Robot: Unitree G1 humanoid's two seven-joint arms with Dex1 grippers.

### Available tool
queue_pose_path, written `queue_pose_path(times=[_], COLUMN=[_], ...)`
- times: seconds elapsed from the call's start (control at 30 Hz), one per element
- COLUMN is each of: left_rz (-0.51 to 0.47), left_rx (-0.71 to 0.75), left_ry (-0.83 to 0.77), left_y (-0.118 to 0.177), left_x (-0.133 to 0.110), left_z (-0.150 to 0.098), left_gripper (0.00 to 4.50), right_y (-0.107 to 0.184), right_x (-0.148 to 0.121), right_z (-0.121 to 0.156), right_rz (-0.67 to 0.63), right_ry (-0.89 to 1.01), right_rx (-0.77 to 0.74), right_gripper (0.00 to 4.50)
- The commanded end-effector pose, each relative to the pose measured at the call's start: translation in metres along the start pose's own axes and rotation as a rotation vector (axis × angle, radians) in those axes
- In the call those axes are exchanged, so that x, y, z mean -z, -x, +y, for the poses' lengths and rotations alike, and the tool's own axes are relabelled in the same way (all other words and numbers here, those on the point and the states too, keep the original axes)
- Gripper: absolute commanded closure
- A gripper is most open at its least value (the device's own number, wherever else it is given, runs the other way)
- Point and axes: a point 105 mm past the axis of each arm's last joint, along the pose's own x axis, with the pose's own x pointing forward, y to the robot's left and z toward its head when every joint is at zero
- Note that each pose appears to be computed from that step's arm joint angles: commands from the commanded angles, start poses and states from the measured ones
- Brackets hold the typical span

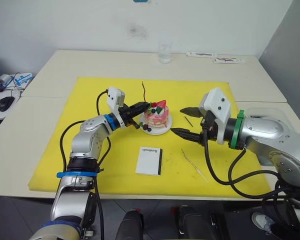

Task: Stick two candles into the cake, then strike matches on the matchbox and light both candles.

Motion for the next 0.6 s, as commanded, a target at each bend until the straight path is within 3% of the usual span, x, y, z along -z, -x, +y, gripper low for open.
queue_pose_path(times=[0.03,0.4,0.6], left_rz=[0.002,-0.022,-0.063], left_rx=[0.001,-0.010,-0.020], left_ry=[-0.024,0.030,0.022], left_y=[-0.002,0.000,0.006], left_x=[0.002,-0.001,-0.016], left_z=[-0.002,0.000,-0.002], left_gripper=[4.50,4.50,2.73], right_y=[0.005,0.004,0.004], right_x=[-0.010,-0.009,-0.008], right_z=[0.001,0.001,0.001], right_rz=[-0.040,-0.035,-0.038], right_ry=[0.047,0.045,0.044], right_rx=[0.013,0.009,0.009], right_gripper=[1.10,1.10,1.06])
